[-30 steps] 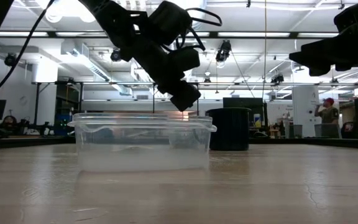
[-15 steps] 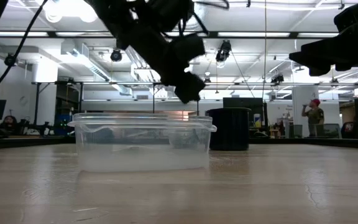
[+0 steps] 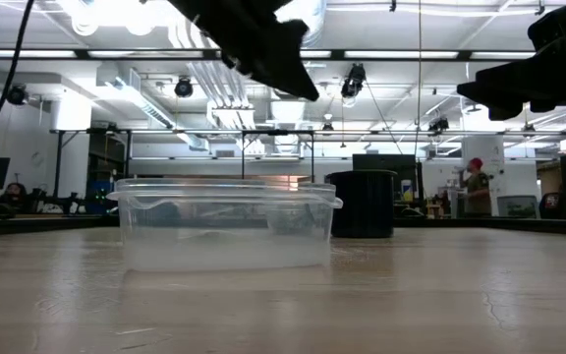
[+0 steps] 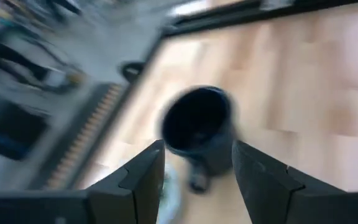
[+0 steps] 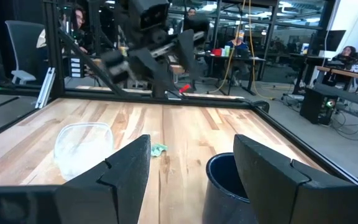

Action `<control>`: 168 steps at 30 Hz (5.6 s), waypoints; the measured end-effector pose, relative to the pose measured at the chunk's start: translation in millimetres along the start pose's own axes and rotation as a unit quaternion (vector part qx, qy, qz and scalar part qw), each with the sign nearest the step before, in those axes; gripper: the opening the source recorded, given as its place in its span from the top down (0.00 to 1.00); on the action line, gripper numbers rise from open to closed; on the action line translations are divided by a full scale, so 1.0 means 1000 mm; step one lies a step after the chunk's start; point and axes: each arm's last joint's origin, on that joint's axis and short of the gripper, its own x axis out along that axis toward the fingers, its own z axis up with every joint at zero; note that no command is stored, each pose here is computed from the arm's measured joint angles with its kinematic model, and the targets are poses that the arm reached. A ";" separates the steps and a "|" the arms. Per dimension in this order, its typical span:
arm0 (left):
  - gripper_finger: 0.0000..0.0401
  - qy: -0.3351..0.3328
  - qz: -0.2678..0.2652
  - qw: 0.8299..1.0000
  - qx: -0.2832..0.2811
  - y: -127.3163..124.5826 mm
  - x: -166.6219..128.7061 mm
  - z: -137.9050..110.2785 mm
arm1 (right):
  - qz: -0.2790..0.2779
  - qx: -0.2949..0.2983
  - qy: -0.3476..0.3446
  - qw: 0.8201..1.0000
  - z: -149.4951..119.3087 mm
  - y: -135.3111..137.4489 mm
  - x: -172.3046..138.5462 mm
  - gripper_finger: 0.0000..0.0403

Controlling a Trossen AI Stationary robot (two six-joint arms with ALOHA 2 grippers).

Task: Pick and place Stevia / Truvia into bins
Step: Put the stevia packet into the top transparent container

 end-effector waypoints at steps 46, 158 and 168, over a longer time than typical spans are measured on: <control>0.57 0.318 -0.089 0.890 -0.315 0.014 -0.015 -0.053 | 0.000 0.000 0.000 1.000 0.000 0.000 0.000 0.45; 1.00 -0.150 0.429 0.805 -0.382 -0.042 0.145 -0.081 | 0.000 -0.001 0.010 1.000 -0.002 0.000 0.002 0.45; 1.00 -0.149 0.391 0.825 -0.380 -0.035 0.151 -0.080 | 0.000 -0.001 0.010 1.000 -0.002 0.000 0.002 0.45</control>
